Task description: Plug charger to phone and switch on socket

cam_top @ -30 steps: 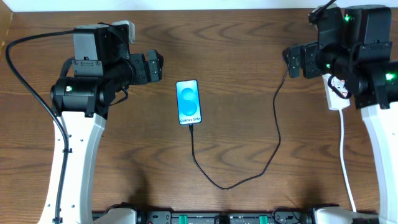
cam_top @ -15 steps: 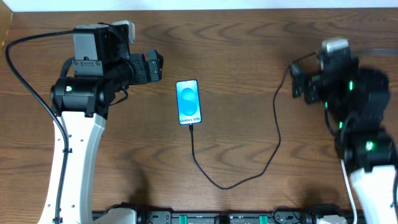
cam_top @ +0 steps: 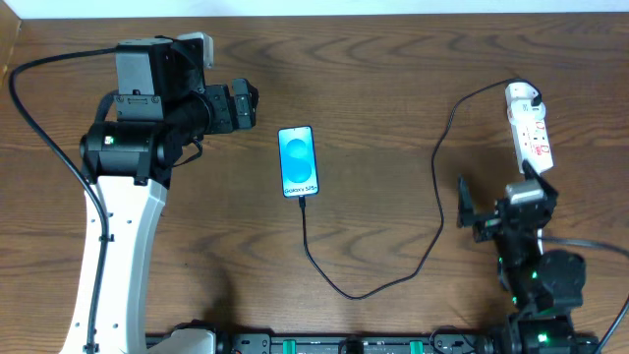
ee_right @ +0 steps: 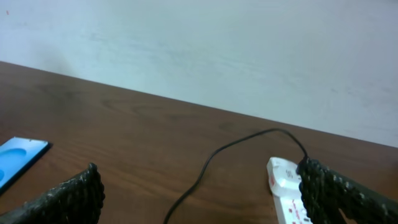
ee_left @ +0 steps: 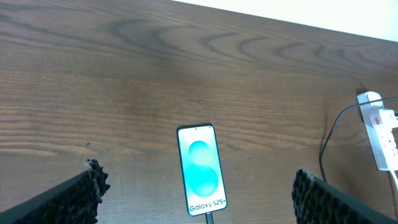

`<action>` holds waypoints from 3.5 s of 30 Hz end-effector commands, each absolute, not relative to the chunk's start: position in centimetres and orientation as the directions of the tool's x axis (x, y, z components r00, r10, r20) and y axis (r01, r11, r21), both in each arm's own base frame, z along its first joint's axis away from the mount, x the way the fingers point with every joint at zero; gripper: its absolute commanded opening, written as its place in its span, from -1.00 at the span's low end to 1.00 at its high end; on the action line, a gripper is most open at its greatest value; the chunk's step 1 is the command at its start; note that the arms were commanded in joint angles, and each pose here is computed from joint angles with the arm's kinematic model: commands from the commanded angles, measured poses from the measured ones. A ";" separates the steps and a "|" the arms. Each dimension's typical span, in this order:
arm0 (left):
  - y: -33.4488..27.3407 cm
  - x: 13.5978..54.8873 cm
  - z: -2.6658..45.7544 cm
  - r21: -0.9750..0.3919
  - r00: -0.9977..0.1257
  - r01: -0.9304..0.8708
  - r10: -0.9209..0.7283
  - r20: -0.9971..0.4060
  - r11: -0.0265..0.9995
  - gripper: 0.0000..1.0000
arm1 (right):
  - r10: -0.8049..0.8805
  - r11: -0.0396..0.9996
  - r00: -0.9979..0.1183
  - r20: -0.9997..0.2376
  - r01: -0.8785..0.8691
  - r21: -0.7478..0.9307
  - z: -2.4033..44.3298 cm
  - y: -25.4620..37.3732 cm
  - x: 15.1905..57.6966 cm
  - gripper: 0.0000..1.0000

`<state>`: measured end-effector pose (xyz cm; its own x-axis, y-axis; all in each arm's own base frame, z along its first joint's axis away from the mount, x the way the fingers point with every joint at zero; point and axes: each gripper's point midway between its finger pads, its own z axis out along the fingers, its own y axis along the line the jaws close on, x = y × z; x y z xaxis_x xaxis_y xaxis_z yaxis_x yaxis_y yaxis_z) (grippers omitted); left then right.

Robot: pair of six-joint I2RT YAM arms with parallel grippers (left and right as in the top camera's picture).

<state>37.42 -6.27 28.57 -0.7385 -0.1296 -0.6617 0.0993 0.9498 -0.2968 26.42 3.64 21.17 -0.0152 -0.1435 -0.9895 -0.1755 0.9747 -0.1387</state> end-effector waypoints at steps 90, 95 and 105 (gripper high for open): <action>-4.1 30.9 23.0 -0.103 -0.300 0.177 -0.046 -0.953 0.979 0.95 | -0.131 0.974 -0.043 -0.990 -0.190 -0.120 15.8 3.7 24.3 0.98; -3.4 29.1 20.4 -0.096 -0.249 0.162 -0.054 -0.967 0.982 0.95 | -0.130 0.974 -0.043 -0.991 -0.190 -0.120 15.8 3.7 24.3 0.98; -2.9 26.6 16.6 -0.083 -0.176 0.146 -0.057 -0.983 0.986 0.95 | -0.131 0.974 -0.043 -0.990 -0.190 -0.120 15.8 3.7 24.3 0.99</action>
